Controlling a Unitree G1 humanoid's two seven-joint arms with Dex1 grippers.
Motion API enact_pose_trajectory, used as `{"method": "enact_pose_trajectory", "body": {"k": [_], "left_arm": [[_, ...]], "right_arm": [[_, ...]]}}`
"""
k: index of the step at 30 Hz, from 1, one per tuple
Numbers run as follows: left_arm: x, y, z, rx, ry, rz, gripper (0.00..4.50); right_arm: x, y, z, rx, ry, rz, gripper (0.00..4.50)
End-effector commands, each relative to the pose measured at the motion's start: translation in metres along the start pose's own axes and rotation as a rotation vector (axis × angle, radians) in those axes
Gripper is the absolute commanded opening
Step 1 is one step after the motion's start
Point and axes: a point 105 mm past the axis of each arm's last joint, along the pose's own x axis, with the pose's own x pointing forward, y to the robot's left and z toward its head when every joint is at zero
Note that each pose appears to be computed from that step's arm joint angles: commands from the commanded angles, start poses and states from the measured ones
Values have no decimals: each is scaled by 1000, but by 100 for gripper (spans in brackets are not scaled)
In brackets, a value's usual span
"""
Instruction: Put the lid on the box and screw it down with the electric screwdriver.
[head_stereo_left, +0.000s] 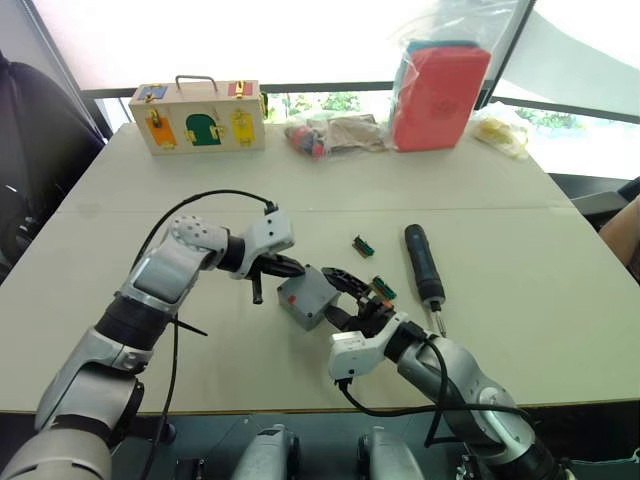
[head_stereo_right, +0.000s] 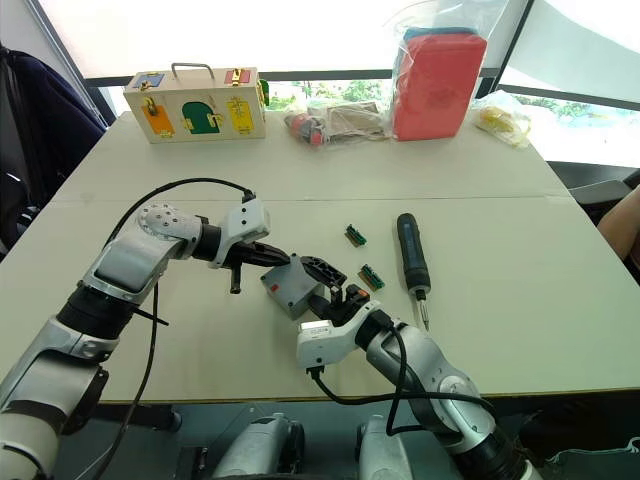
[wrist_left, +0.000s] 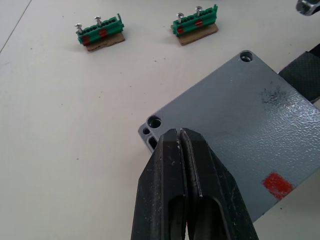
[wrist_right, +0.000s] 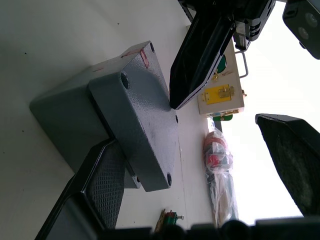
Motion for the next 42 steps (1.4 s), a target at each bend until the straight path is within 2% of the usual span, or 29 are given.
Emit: {"method": "enact_pose_trajectory", "body": {"k": [1, 20, 21, 22, 31, 36, 42], "left_arm": [[13, -11, -41, -82, 138, -32, 0], [15, -7, -31, -64, 108, -7, 0], [15, -6, -28, -55, 97, -5, 0], [15, -6, -26, -50, 90, -4, 0], [8, 2, -6, -32, 20, 11, 0], [1, 12, 8, -7, -26, 52, 0], [-10, 11, 28, -19, -119, 28, 0]], "right_arm": [[-5, -15, 5, 9, -18, -43, 428], [-27, -10, -2, 100, -9, -6, 428], [-28, -10, -2, 131, -13, -6, 385], [-28, -10, -2, 152, -16, -6, 373], [-31, -2, -6, 523, 16, 10, 57], [-31, 1, -5, 670, 15, 46, 57], [-28, 1, -8, 853, 23, 69, 57]]}}
